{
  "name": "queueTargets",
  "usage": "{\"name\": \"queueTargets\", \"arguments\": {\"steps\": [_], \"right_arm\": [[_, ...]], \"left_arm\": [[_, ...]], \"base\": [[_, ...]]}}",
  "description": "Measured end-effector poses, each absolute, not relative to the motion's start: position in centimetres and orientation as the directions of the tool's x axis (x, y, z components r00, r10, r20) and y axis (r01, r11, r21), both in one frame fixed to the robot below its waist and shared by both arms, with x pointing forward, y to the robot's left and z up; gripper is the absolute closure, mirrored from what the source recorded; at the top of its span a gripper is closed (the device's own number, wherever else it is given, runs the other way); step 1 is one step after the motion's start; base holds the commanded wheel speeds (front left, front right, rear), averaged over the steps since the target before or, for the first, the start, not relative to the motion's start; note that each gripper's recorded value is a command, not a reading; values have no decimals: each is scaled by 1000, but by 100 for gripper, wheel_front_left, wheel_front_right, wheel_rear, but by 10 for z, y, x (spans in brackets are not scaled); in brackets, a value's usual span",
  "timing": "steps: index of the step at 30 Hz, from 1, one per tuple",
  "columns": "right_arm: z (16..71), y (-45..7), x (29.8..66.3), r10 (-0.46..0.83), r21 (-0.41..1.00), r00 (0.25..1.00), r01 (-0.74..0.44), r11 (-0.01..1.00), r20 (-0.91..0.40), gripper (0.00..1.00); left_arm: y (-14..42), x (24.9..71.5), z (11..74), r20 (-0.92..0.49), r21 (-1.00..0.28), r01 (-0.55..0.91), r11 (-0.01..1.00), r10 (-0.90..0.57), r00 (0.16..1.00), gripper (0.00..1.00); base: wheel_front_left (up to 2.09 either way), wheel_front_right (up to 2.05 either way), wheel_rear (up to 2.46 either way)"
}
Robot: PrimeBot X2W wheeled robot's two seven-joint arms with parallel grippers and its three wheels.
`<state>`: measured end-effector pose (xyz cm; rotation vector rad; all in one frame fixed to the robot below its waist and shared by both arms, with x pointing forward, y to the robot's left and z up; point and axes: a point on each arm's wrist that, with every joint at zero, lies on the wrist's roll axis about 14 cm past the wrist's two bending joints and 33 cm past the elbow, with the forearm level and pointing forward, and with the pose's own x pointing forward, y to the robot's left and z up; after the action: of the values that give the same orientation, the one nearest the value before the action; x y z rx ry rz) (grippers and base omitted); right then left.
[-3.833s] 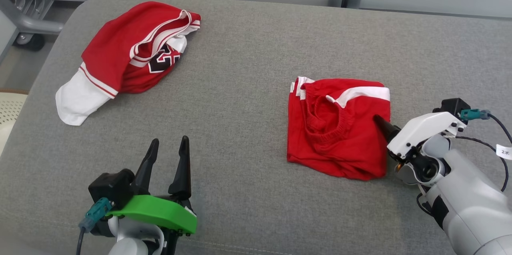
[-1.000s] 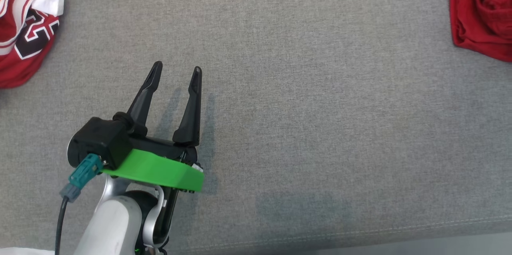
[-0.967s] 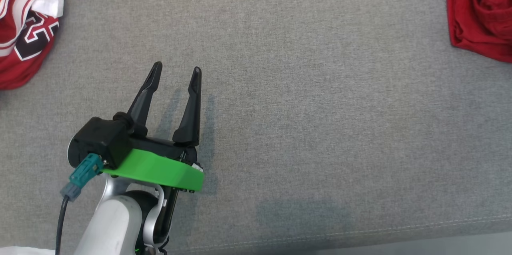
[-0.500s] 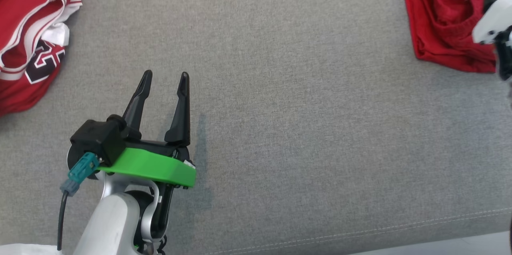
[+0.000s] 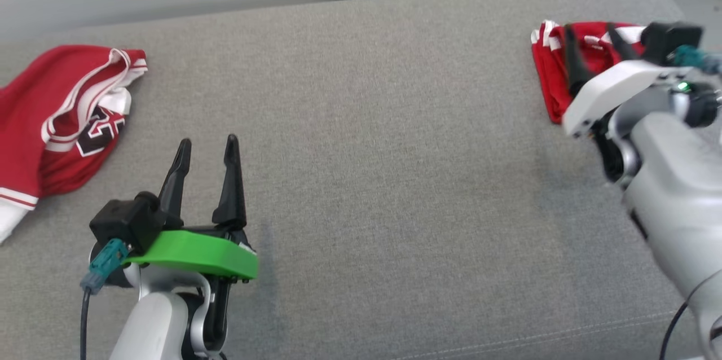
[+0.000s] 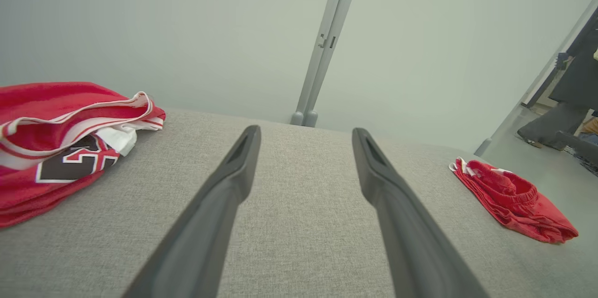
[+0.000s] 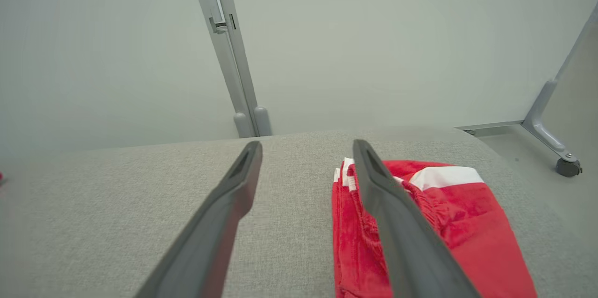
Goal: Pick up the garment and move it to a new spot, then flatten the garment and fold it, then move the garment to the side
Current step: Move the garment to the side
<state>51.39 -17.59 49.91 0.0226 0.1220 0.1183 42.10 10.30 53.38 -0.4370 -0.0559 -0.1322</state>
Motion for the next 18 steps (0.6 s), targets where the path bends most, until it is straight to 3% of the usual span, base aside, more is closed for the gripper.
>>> {"name": "queueTargets", "arguments": {"steps": [5,10,18], "right_arm": [[505,-139,494,188,81,978,-181,980,-95,0],[540,-109,479,248,83,969,-248,965,12,0],[552,-79,446,279,116,957,-288,951,82,0]], "left_arm": [[114,408,537,95,-410,112,905,-80,992,0],[125,392,538,95,-397,82,914,-48,994,0],[151,374,539,110,-356,15,934,26,994,0]], "base": [[0,0,0],[0,0,0],[0,0,0]]}}
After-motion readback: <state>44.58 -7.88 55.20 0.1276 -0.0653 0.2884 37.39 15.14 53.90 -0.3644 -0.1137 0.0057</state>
